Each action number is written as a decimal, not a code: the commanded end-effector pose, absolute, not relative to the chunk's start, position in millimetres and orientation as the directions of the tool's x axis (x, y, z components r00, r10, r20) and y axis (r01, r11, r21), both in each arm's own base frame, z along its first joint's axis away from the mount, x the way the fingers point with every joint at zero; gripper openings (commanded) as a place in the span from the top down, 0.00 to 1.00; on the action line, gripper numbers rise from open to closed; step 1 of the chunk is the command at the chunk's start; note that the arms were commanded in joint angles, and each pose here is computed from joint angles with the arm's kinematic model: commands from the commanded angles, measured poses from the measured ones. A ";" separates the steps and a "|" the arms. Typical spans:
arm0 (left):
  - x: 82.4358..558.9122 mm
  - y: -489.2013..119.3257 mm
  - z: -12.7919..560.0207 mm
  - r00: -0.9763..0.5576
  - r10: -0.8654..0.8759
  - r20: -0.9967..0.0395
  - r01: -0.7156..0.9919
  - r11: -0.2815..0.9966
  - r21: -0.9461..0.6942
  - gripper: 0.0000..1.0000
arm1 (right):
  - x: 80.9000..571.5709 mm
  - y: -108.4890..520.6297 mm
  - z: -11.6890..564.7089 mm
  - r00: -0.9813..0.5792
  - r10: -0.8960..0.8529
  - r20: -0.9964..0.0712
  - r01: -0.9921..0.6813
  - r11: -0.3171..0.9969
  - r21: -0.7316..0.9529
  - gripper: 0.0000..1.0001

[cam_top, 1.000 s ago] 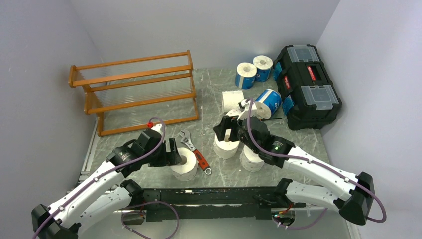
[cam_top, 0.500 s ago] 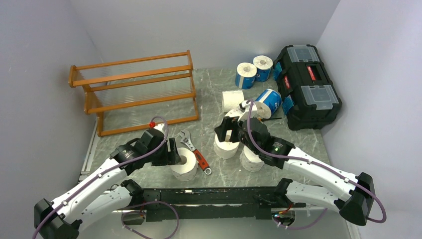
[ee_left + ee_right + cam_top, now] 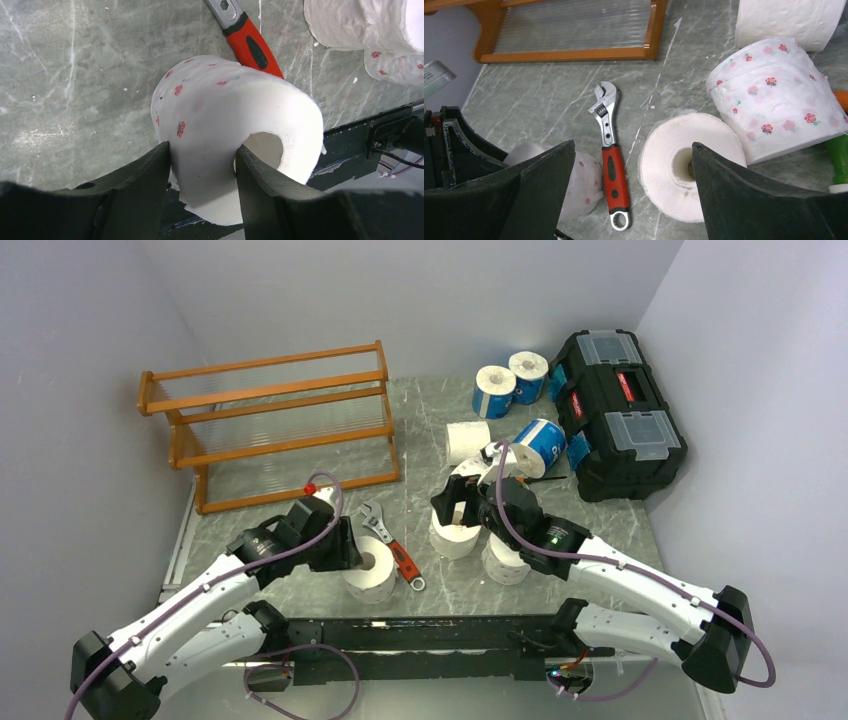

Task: Place and organize the paper towels onto the shelf
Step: Pick up the paper towel from the center of the board.

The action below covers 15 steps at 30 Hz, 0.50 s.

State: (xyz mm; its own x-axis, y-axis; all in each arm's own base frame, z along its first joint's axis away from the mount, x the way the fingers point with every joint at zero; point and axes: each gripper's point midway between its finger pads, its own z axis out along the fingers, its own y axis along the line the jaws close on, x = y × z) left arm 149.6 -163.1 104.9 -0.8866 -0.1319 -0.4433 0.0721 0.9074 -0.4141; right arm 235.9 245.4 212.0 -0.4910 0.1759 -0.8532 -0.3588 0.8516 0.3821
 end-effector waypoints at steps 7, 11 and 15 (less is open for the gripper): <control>160.1 -169.1 116.5 -0.861 -0.138 -0.490 0.100 0.898 -0.429 0.55 | 242.5 246.2 222.2 -0.453 0.200 -0.869 -0.361 0.850 0.383 0.11; 159.9 -168.5 118.0 -0.860 -0.137 -0.493 0.103 0.898 -0.428 0.66 | 243.3 245.7 220.3 -0.454 0.197 -0.869 -0.356 0.854 0.380 0.11; 160.3 -169.2 122.5 -0.857 -0.135 -0.497 0.109 0.896 -0.430 0.76 | 243.3 245.4 224.3 -0.447 0.198 -0.872 -0.360 0.853 0.378 0.11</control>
State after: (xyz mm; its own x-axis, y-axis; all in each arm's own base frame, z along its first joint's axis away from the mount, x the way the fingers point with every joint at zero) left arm 152.2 -164.8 106.3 -0.8813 -0.1292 -0.4545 0.0826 0.9049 -0.4175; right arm 236.8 245.4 209.6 -0.4924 0.1691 -0.8538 -0.3560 0.8560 0.3748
